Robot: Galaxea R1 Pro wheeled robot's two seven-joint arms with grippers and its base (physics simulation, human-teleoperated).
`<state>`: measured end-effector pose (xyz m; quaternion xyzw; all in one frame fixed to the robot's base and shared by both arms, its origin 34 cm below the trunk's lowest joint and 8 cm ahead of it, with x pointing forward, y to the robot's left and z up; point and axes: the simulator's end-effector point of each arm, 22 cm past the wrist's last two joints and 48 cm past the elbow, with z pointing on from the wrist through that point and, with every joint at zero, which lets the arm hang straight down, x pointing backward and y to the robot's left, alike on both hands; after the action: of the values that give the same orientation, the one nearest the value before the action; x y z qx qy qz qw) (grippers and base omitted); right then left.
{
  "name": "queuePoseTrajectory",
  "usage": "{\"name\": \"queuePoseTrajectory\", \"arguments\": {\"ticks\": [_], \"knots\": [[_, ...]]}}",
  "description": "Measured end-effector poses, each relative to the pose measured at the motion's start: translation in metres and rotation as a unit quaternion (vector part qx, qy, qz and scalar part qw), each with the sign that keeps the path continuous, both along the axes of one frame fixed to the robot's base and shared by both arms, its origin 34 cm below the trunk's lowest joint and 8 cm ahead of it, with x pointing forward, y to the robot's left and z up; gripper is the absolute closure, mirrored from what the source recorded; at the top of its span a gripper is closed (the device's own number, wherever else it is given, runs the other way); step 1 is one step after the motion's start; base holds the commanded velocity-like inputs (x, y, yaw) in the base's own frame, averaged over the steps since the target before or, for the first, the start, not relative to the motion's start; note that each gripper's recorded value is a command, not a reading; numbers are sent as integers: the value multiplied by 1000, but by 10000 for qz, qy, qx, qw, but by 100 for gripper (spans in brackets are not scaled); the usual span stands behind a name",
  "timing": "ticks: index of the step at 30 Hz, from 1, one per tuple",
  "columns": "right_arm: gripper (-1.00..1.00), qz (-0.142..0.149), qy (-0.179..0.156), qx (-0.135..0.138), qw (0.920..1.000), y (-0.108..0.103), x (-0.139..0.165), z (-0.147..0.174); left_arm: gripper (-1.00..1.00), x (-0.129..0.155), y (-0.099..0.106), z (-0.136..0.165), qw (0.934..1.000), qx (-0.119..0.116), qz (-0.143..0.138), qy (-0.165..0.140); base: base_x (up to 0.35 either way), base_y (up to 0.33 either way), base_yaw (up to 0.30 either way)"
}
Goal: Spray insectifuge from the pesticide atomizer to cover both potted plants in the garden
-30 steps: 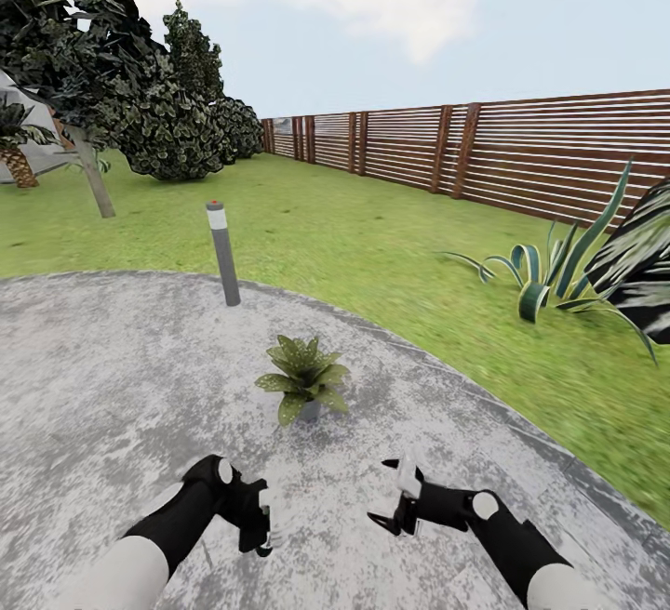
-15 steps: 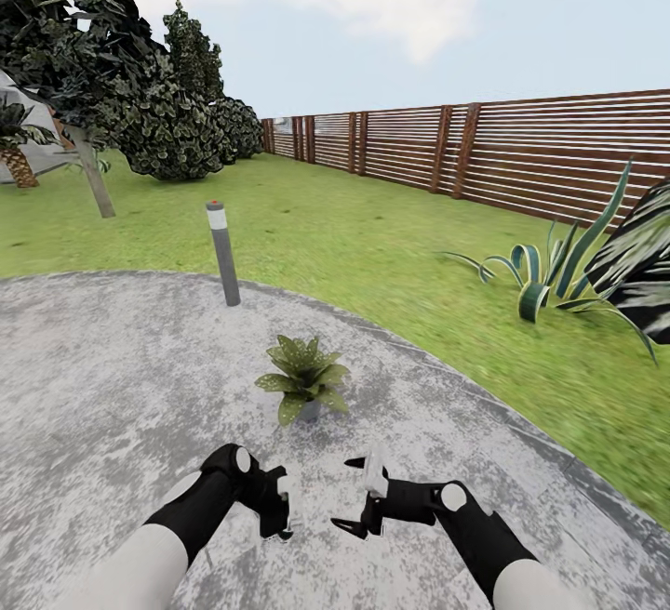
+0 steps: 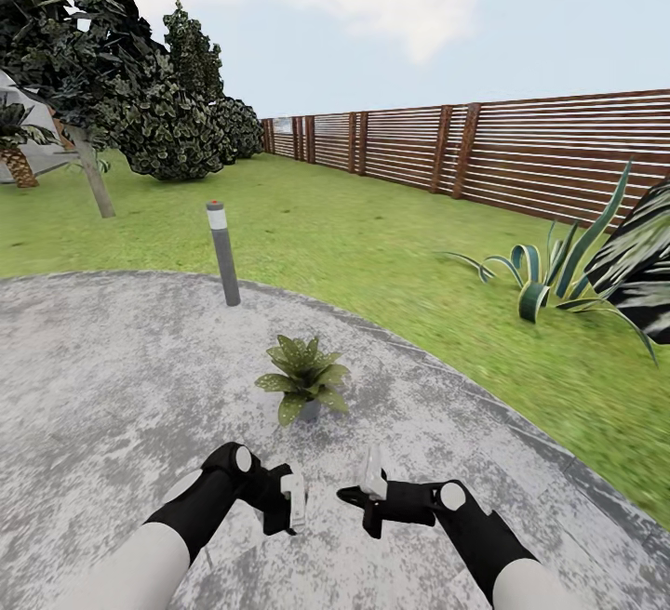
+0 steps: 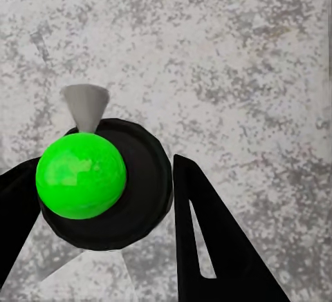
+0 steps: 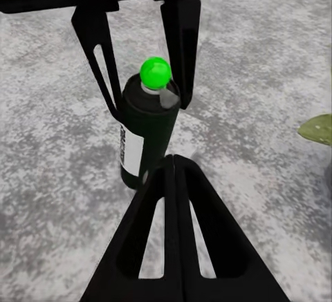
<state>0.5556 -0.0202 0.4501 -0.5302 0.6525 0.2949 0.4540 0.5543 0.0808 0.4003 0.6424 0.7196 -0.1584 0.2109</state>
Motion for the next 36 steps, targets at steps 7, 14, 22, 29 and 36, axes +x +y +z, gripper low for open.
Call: {"name": "queuePoseTrajectory", "arguments": {"ticks": [7, 14, 22, 29, 36], "knots": [[100, -8, 2, -23, 10000, -3, 0, -1, 100, -4, -14, 3, 9999, -109, -121, 7, 0, 0, 0], [100, -17, 7, -26, 10000, -4, 0, -2, 100, -10, -24, 7, 9995, -197, -238, 104, 0, 0, 0], [100, -16, 6, -40, 10000, -4, 0, -2, 100, -12, -35, 10, 9991, -289, -271, 120, 0, 0, 0], [100, -14, 6, -35, 10000, -3, 0, -2, 100, -16, -54, 14, 9985, -411, -328, 129, 0, 0, 0], [100, -18, 4, -35, 10000, -3, 0, -2, 100, -17, -62, 17, 9982, -464, -349, 117, 0, 0, 0]]}}
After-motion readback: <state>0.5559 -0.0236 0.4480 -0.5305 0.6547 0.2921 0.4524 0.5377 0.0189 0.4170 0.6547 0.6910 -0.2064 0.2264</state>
